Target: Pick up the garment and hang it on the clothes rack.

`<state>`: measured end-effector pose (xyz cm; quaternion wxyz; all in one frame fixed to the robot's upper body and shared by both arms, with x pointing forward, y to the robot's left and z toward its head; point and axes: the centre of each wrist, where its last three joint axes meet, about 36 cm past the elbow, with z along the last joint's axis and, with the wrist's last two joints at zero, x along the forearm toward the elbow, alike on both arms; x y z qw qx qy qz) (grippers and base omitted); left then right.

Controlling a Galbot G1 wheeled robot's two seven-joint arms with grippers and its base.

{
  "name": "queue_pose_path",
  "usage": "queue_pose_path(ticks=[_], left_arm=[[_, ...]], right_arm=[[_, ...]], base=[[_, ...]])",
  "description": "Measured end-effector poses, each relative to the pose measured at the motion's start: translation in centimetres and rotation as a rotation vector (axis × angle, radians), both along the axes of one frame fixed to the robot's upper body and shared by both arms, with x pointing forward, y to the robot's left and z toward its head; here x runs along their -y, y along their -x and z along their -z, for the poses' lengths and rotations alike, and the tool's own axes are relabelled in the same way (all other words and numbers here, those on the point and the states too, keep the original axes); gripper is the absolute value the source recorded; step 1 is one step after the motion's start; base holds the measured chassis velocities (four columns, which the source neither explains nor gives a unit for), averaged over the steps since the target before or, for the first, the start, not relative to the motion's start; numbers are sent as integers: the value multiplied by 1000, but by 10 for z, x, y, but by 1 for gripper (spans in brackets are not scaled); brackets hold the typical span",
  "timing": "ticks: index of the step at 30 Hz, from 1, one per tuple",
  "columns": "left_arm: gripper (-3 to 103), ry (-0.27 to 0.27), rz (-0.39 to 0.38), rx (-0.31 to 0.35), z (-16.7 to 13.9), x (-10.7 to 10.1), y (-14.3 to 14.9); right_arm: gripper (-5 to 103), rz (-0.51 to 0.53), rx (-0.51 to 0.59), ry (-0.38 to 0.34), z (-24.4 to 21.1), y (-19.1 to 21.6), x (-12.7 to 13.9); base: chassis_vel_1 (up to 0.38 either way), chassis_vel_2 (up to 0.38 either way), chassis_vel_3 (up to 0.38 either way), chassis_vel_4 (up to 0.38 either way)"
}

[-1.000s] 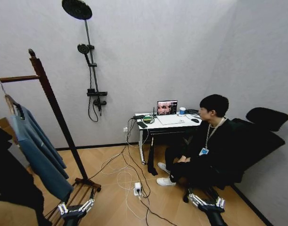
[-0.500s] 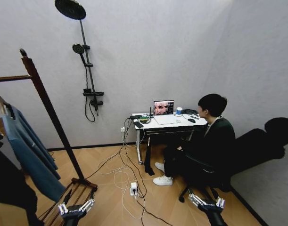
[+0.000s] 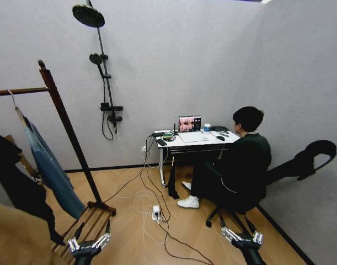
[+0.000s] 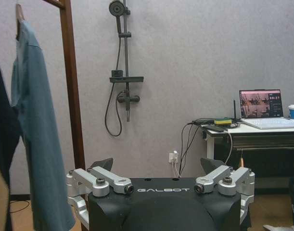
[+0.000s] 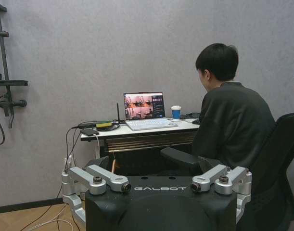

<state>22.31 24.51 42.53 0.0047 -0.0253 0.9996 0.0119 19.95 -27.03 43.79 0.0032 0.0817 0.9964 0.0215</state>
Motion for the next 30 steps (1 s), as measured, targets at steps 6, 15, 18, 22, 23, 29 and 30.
queue_pose_path(ticks=[6, 15, 18, 22, 23, 29, 30], left_arm=[[100, 0, 0, 0, 0, 0, 0], [100, 0, 0, 0, 0, 0, 0], [100, 0, 0, 0, 0, 0, 0], [100, 0, 0, 0, 0, 0, 0], [100, 0, 0, 0, 0, 0, 0], [100, 0, 0, 0, 0, 0, 0], [100, 0, 0, 0, 0, 0, 0]], right_arm=[[100, 0, 0, 0, 0, 0, 0], [100, 0, 0, 0, 0, 0, 0], [100, 0, 0, 0, 0, 0, 0], [100, 0, 0, 0, 0, 0, 0], [100, 0, 0, 0, 0, 0, 0], [100, 0, 0, 0, 0, 0, 0], [100, 0, 0, 0, 0, 0, 0]], base=[[321, -311, -310, 320], [295, -305, -294, 313], [322, -334, -327, 332], [345, -351, -354, 355], [380, -393, -373, 393], [370, -375, -370, 358], [367, -347, -345, 359]])
